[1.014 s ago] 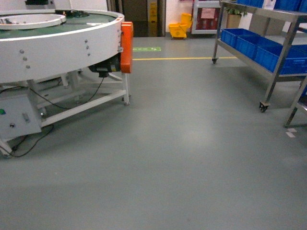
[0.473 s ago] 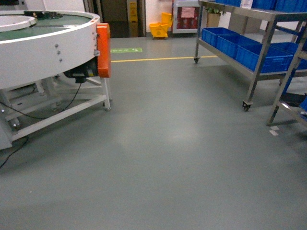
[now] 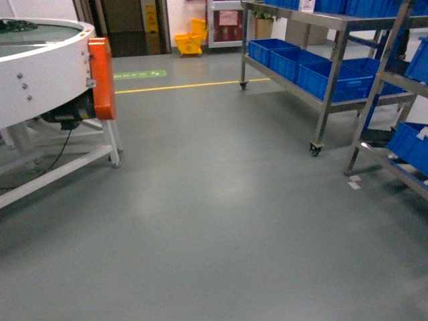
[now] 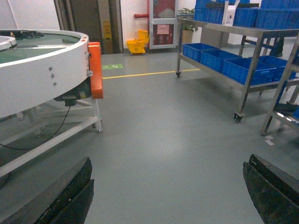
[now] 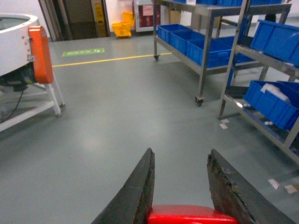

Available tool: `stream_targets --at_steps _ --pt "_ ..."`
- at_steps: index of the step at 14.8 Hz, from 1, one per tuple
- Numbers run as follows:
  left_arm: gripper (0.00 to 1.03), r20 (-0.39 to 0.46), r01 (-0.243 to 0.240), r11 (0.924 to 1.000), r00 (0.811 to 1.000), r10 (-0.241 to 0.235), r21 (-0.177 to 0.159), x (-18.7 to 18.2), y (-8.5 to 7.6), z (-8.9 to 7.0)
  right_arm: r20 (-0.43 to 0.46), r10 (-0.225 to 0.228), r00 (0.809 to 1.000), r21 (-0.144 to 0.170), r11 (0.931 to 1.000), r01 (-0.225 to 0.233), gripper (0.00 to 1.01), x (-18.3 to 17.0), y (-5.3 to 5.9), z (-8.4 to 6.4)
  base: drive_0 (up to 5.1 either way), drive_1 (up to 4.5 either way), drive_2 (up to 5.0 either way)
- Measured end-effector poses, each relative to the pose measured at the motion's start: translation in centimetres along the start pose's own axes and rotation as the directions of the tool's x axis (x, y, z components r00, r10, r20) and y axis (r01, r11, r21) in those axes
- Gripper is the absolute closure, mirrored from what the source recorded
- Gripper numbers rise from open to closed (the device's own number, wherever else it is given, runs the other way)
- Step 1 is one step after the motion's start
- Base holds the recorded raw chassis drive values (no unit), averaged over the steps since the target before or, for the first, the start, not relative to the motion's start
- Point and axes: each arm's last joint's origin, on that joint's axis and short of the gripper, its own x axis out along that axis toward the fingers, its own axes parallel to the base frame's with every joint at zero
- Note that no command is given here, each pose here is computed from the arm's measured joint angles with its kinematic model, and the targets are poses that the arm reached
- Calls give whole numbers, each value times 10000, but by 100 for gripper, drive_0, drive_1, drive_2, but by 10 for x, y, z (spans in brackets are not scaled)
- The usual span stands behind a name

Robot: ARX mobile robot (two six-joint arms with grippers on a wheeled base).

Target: Pick red block from blue box to shelf

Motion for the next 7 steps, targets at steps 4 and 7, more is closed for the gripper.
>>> stream_targets --at_steps 4,7 --pt "5 -31 11 10000 10000 -11 0 0 0 0 -23 -4 10000 -1 10000 4 73 0 0 0 -165 253 -584" --pt "5 11 0 10000 10000 0 0 0 0 0 -7 -8 10000 0 10000 8 73 0 0 0 -163 255 -581"
